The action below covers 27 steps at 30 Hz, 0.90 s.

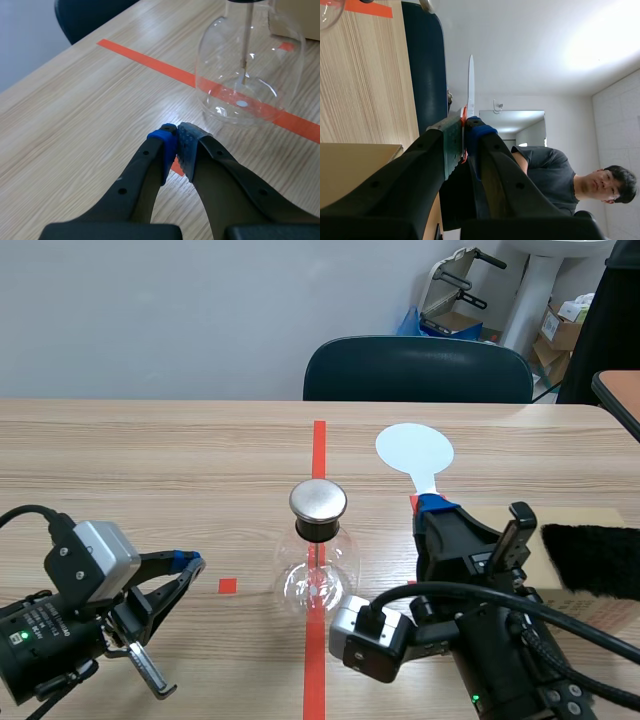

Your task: Do the electroscope experiment

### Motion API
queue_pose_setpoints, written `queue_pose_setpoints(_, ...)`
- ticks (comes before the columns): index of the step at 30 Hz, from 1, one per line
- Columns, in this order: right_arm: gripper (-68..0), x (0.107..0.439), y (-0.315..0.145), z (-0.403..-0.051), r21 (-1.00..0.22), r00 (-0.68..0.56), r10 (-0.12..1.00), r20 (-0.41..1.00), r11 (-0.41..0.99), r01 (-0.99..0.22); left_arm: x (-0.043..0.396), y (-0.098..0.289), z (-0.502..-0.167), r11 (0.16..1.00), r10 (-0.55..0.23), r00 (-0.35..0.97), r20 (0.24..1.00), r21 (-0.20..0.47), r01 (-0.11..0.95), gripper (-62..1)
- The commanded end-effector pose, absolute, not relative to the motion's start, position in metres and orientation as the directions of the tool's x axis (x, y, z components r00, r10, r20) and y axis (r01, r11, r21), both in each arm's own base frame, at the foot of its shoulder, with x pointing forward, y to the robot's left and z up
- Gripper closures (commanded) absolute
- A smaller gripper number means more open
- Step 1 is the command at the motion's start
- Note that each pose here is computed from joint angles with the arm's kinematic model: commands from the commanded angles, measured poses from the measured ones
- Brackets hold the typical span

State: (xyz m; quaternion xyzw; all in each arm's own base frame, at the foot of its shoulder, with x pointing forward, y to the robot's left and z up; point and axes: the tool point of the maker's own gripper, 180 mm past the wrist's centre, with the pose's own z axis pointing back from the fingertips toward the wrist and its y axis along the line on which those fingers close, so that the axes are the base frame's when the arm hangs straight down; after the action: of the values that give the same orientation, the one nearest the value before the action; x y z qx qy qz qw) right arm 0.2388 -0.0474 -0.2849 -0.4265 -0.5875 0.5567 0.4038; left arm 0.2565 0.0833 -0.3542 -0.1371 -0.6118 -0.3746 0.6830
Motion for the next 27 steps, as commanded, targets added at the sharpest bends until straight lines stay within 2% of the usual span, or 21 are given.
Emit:
queue_pose_setpoints(1,-1.7,0.243,-0.049,-0.276,-0.996,-0.305,0.952,-0.003,0.024,0.085,0.255,0.076,-0.352,0.669,-0.329,-0.043,0.943,0.265,0.694,-2.6)
queue_pose_setpoints(11,-1.7,0.243,-0.049,-0.276,-0.996,-0.305,0.952,-0.004,0.024,0.086,0.247,0.062,-0.362,0.653,-0.318,-0.025,0.948,0.238,0.719,-2.6)
queue_pose_setpoints(27,-1.7,0.243,-0.049,-0.276,-0.996,-0.305,0.952,-0.004,0.024,0.086,0.246,0.062,-0.362,0.652,-0.320,-0.024,0.947,0.239,0.720,-2.6)
